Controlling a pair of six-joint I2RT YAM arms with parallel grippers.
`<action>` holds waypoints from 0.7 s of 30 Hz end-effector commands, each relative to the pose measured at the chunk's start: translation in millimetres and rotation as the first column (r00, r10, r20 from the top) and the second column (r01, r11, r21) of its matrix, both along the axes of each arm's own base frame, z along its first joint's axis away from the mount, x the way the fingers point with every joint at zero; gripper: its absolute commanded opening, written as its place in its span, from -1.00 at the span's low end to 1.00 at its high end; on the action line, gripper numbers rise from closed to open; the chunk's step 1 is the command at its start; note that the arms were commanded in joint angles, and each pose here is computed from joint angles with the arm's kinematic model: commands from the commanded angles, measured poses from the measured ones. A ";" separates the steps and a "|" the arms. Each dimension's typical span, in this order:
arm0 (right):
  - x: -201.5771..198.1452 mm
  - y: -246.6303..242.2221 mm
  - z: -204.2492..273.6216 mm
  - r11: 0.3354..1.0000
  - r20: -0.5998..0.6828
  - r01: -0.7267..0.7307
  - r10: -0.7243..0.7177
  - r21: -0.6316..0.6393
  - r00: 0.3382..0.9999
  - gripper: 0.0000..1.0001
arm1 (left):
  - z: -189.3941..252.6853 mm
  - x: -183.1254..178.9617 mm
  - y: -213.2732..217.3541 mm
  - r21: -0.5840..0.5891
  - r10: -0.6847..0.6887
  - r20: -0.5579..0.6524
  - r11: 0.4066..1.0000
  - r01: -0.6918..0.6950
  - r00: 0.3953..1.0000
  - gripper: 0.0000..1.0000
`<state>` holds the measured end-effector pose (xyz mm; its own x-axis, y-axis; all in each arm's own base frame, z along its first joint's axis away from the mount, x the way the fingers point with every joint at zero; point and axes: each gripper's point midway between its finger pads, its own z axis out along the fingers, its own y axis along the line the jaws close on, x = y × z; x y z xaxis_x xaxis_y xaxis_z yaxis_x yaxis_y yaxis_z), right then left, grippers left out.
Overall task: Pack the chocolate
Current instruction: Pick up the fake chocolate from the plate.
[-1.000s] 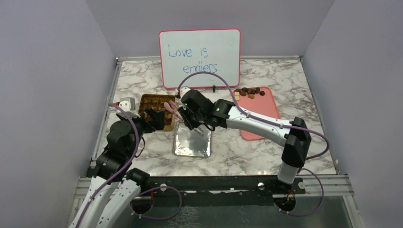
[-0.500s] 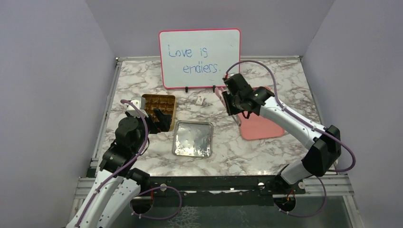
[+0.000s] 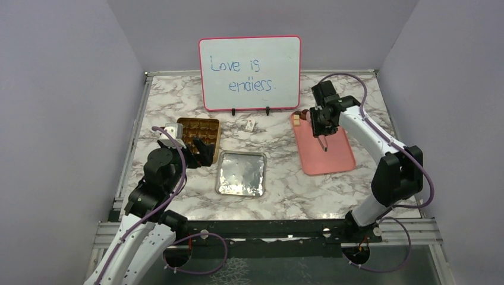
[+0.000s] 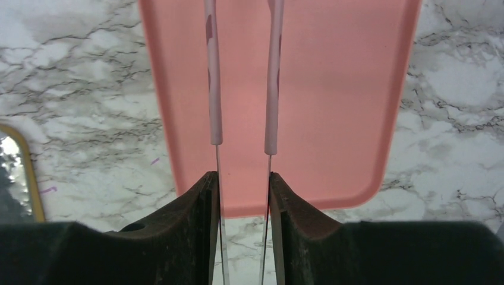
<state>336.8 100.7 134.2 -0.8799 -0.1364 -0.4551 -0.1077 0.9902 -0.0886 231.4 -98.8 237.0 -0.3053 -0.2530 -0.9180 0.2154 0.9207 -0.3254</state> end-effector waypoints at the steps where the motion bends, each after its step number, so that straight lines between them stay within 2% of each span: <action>1: 7.2 -14.3 -1.2 1.000 -0.041 0.011 -0.011 -0.001 0.999 -0.23 | 5.2 -0.9 -2.9 0.000 -0.027 0.035 1.000 0.027 0.999 0.98; 12: 22.2 -22.5 -17.4 0.999 -0.058 0.009 -0.006 0.052 0.998 -0.19 | 5.1 -0.8 -2.7 0.000 -0.026 0.036 1.000 0.026 0.999 0.98; 21: 29.1 -27.4 -24.5 0.999 -0.063 0.029 -0.027 0.025 0.998 -0.14 | 5.2 -0.1 -2.9 -0.002 -0.024 0.035 1.000 0.025 0.999 0.98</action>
